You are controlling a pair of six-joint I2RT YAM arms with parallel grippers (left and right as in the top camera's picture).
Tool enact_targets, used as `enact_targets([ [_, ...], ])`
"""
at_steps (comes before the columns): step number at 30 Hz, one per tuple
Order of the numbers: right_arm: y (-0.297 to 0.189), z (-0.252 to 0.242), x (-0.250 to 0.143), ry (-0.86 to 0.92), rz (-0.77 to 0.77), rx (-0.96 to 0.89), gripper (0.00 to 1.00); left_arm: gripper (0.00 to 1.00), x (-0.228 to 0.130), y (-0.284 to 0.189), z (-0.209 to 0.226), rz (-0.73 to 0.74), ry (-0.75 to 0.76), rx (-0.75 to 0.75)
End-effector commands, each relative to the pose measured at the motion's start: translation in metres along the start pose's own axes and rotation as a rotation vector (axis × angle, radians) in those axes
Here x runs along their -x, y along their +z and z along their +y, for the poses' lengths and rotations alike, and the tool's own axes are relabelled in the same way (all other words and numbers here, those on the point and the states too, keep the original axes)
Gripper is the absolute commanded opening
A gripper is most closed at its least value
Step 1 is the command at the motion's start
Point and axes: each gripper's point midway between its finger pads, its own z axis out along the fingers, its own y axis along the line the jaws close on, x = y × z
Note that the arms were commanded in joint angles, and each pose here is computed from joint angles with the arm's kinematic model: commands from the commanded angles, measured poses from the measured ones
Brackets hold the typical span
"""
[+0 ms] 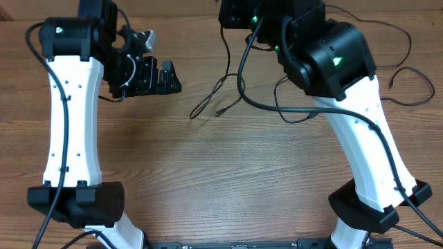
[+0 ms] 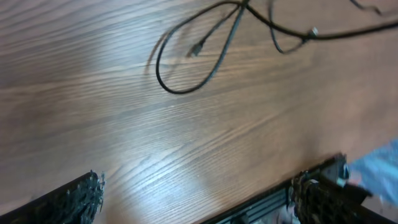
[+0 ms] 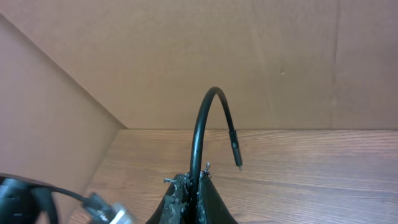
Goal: Untangle cables
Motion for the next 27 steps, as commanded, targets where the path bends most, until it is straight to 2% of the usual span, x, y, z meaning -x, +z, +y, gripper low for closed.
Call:
enact_targets([
  [1, -0.012, 0.005, 0.012, 0.063, -0.009, 0.067, 0.04, 1.0, -0.005, 0.019, -0.02, 0.06, 0.16, -0.109],
  [5, -0.012, -0.002, 0.017, 0.096, -0.013, 0.065, 0.04, 0.99, -0.018, 0.041, -0.033, 0.136, 0.245, -0.112],
  [9, -0.013, 0.007, 0.017, 0.096, -0.003, 0.115, 0.04, 0.99, -0.02, 0.061, -0.024, 0.173, 0.288, 0.006],
  [12, -0.013, 0.012, 0.018, 0.095, 0.0, 0.143, 0.04, 0.99, -0.015, 0.073, -0.014, 0.168, 0.285, 0.103],
  [23, -0.014, 0.014, 0.014, 0.094, 0.016, 0.157, 0.04, 0.97, -0.017, 0.122, -0.017, 0.18, 0.36, 0.106],
  [27, -0.014, 0.015, 0.014, 0.094, 0.019, 0.164, 0.04, 0.97, -0.01, 0.136, 0.002, 0.156, 0.331, 0.23],
])
